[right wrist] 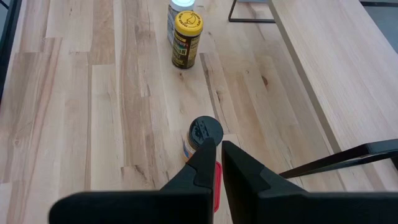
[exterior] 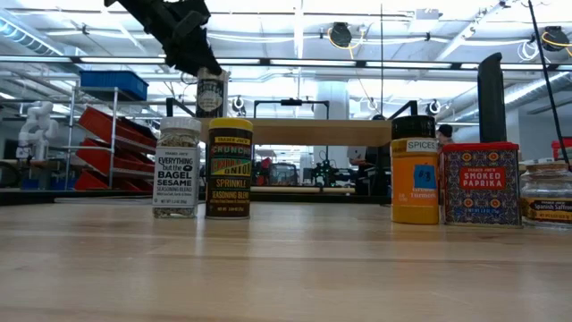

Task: Shelf spices
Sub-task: Put the golden seasoning bottle on the shelf, then put the yellow seasoning bottle on the shelf

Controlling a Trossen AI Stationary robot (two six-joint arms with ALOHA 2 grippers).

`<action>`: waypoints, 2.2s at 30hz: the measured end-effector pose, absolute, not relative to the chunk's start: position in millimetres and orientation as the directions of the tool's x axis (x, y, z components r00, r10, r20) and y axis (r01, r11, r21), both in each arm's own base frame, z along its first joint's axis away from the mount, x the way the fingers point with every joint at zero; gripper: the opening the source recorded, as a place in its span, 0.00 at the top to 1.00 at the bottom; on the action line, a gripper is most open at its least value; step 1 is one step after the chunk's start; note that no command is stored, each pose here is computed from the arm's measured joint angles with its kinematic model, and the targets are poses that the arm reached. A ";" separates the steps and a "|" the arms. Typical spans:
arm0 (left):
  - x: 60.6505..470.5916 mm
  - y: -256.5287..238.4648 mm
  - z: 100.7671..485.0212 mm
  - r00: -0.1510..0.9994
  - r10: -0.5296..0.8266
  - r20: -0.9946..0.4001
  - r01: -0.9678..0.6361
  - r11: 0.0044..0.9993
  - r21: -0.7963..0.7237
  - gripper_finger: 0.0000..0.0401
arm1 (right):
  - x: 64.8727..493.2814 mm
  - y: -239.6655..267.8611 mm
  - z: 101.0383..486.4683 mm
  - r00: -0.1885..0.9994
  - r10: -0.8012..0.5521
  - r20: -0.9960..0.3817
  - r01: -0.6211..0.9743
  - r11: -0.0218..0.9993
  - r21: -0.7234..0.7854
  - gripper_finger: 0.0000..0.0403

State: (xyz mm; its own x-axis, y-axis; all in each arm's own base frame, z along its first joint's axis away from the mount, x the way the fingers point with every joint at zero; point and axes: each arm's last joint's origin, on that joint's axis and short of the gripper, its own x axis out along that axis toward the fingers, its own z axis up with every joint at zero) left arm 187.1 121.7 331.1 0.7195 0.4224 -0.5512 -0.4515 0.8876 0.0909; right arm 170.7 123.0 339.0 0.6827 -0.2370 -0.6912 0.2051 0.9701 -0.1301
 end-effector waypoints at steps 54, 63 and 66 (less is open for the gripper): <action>91.5 12.6 390.7 0.959 0.056 -0.277 -0.091 0.989 -0.118 0.06 | 400.4 49.8 280.8 0.817 0.159 -0.555 -0.235 0.970 -0.067 0.52; 101.9 11.8 367.4 0.926 0.057 -0.372 -0.108 0.987 -0.118 0.06 | 425.8 43.7 259.6 0.698 0.128 -0.705 -0.243 0.968 -0.065 0.36; 104.9 10.9 361.6 0.923 0.046 -0.383 -0.098 0.988 -0.117 0.06 | 429.1 41.6 251.5 0.682 0.123 -0.721 -0.239 0.969 -0.061 0.35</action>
State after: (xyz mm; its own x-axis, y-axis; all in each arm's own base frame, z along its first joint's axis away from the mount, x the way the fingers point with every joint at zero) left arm 104.9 10.9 361.6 0.9225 0.0460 -0.3832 -0.0981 0.9882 -0.1173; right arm 429.1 41.6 251.5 0.6817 0.1228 -0.7213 -0.2388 0.9692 -0.0606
